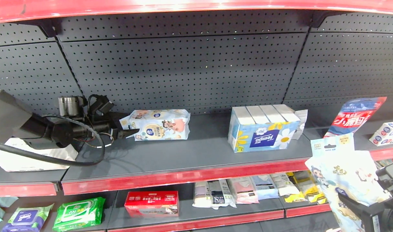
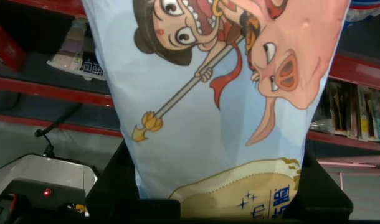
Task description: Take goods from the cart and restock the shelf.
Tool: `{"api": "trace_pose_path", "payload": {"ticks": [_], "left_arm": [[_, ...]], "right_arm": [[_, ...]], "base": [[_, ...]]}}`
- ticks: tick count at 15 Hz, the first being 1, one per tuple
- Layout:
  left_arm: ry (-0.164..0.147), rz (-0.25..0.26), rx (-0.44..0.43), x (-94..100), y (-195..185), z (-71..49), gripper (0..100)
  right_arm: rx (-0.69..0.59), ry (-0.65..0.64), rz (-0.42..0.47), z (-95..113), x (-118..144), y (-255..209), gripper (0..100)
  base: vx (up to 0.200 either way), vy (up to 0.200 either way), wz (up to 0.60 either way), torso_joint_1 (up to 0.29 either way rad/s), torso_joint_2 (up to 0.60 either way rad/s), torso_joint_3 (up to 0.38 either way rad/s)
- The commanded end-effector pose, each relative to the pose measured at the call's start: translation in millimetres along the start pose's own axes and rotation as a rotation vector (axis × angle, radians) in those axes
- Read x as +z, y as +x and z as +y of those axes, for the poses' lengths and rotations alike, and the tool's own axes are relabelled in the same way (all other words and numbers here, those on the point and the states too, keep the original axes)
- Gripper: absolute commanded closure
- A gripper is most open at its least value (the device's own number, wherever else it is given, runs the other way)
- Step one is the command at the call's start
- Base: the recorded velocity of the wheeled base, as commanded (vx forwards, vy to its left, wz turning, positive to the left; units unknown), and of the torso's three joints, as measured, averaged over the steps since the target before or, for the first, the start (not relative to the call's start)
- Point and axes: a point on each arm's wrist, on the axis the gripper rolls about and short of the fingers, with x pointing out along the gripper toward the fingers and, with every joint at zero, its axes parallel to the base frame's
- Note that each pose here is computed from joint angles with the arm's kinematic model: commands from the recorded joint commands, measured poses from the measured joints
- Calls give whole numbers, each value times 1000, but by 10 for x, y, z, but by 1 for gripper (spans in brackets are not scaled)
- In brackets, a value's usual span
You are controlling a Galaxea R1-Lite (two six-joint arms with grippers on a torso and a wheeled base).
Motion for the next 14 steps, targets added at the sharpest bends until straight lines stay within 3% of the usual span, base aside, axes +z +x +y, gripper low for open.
{"api": "trace_pose_path", "payload": {"ticks": [1, 4, 8, 14], "left_arm": [[9, -4, 4, -31, 57, 61, 0], [14, -8, -6, -99, 169, 110, 0], [17, -20, -48, -150, 342, 84, 0], [14, -26, -86, -12, 443, 95, 0]], "right_arm": [[3, -4, 5, 3, -2, 9, 100], [5, -5, 11, 8, -28, 1, 100], [8, -9, 17, 12, -36, 5, 100], [9, -11, 22, 14, -41, 9, 100]], "base": [[0, 0, 0, 0, 0, 0], [0, 0, 0, 0, 0, 0], [0, 0, 0, 0, 0, 0], [0, 0, 0, 0, 0, 0]]}}
